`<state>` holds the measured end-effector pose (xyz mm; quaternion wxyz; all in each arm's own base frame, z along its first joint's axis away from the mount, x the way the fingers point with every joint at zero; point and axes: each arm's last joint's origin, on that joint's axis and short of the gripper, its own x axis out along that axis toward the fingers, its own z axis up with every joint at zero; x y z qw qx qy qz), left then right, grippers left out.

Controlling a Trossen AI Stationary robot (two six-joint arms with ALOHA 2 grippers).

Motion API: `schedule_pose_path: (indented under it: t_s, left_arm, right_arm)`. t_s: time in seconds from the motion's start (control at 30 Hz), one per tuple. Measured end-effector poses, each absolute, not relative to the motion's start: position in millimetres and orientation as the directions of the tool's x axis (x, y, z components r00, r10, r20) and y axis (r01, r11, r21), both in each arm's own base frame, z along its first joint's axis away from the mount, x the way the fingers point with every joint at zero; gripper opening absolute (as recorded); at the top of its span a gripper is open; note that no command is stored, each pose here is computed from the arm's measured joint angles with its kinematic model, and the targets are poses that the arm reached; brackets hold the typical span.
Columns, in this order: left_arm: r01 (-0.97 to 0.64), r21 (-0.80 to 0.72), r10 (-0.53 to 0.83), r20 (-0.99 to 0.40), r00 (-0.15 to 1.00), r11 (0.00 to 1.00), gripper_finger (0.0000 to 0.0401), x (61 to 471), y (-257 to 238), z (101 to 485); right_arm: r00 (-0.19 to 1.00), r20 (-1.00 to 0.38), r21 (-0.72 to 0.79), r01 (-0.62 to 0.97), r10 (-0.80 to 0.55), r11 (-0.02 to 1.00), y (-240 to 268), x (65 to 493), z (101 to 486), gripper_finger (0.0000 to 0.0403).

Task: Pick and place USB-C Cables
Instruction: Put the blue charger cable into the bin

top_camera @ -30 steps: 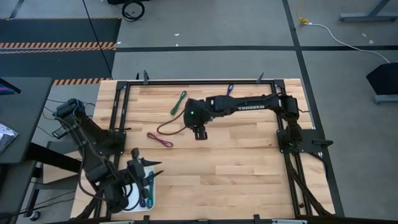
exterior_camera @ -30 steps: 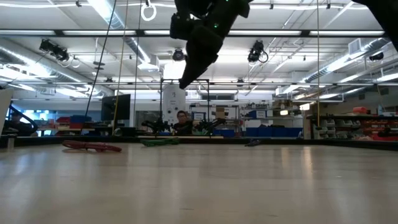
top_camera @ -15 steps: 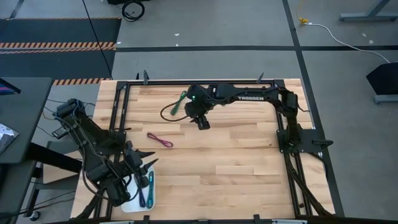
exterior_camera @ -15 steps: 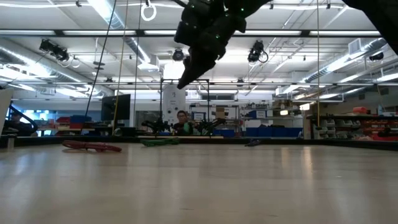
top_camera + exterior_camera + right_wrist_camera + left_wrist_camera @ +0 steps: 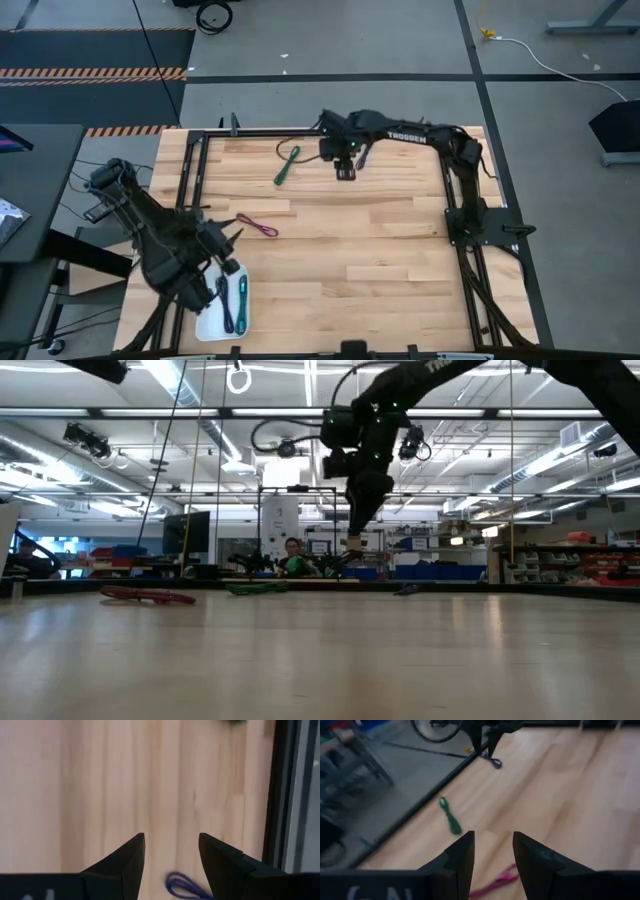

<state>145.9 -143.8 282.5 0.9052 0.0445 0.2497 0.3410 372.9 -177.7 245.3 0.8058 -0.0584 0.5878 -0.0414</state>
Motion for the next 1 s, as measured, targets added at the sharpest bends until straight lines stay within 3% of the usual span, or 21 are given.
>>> schedule_pose_path:
  t_s: [0.17, 0.27, 0.4, 0.57, 0.8, 1.0]
  left_arm:
    - [-0.611, 0.379, 0.717, -0.421, 0.555, 0.695, 0.0142, 161.4, -119.1, 286.5]
    - [-0.638, 0.419, 0.760, -0.424, 0.492, 0.646, 0.0142, 168.4, -100.9, 290.5]
    - [-0.647, 0.481, 0.803, -0.422, 0.421, 0.592, 0.0142, 176.0, -82.9, 292.4]
    - [-0.587, 0.572, 0.820, -0.425, 0.385, 0.572, 0.0141, 187.1, -71.5, 291.4]
    - [-0.464, 0.571, 0.736, -0.526, 0.426, 0.677, 0.0141, 215.7, -65.8, 289.2]
    - [-0.251, 0.416, 0.482, -0.673, 0.562, 0.874, 0.0141, 243.7, -66.4, 286.1]
  right_arm:
    - [0.263, -0.957, -0.104, 0.083, -0.123, 0.991, -206.7, 351.8, 231.8, 0.0193]
    - [0.185, -0.967, -0.129, 0.225, -0.172, 0.966, -224.1, 335.3, 221.0, 0.0193]
    - [0.101, -0.974, -0.131, 0.471, -0.201, 0.872, -251.2, 308.0, 209.1, 0.0193]
    - [0.137, -0.984, 0.004, 0.657, -0.114, 0.754, -273.0, 283.2, 200.4, 0.0193]
    - [0.156, -0.984, -0.011, 0.436, -0.087, 0.900, -272.6, 282.6, 199.2, 0.0193]
    - [0.155, -0.985, -0.057, 0.140, -0.079, 0.989, -260.7, 293.0, 199.2, 0.0193]
